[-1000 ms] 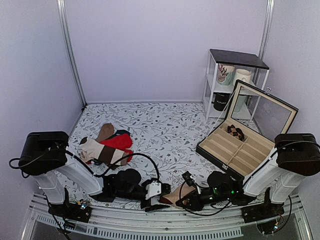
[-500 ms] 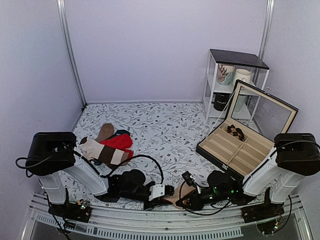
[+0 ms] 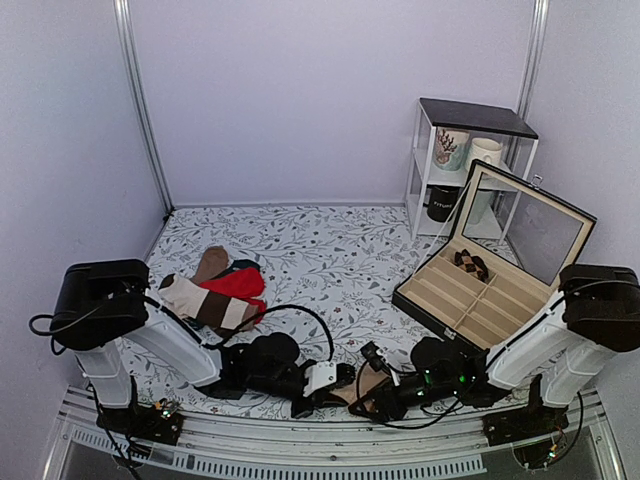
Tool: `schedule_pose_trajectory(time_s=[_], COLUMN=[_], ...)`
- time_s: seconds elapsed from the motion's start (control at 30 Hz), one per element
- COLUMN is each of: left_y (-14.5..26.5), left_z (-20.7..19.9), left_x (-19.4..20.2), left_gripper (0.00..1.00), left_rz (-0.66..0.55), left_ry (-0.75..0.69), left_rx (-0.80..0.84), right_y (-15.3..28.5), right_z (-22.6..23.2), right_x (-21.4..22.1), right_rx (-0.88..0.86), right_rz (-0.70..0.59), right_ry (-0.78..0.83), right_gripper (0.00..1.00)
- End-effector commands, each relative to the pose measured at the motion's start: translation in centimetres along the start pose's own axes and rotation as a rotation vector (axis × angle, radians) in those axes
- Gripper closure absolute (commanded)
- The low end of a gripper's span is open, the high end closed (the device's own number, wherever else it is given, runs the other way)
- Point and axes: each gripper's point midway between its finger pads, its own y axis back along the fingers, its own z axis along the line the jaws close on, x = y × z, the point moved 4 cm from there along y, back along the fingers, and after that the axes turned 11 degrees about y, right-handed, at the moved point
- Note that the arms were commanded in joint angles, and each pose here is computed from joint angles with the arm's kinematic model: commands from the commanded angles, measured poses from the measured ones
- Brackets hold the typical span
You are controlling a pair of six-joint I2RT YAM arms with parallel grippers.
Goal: Roll the socks
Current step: Roll a pair of socks at the center of the board.
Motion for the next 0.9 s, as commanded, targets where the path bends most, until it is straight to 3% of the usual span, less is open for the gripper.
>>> schedule_pose_trajectory(time_s=[0.0,0.27,0.43,0.7,0.8,0.87], left_y=[-1.2,-0.3,-0.2,-0.2,-0.2,-0.2], left_z=[-1.0,-1.2,-1.3,-1.2,-1.0,-0.8], left_x=[4.8,7.7,8.2,8.1,8.1,8.1], left_gripper=[1.0,1.0,1.0,1.0,1.0,1.0], left_rz=[0.266,0.426,0.439,0.438,0.435,0.431], left_ry=[0.176,0.352,0.38,0.38,0.377,0.376], left_rx=[0.061,0.064,0.066,0.058,0.048,0.029], right_y=[2.2,7.3,8.8,8.4,7.5,6.8], right_z=[-4.9,-3.7,-4.3,-5.7,-5.4,-5.2], right_x=[5.1,-1.4,-1.9,-0.9,-1.4,-2.2], right_rx=[0.334,0.505,0.58,0.672,0.637,0.614], right_rz=[0.265,0.019,0.013,0.076,0.07,0.053], right_ry=[-0.026,0.104,0.028,-0.071,-0.059,-0.041], right_gripper=[0.49,0.34,0.33,0.35,0.41,0.51])
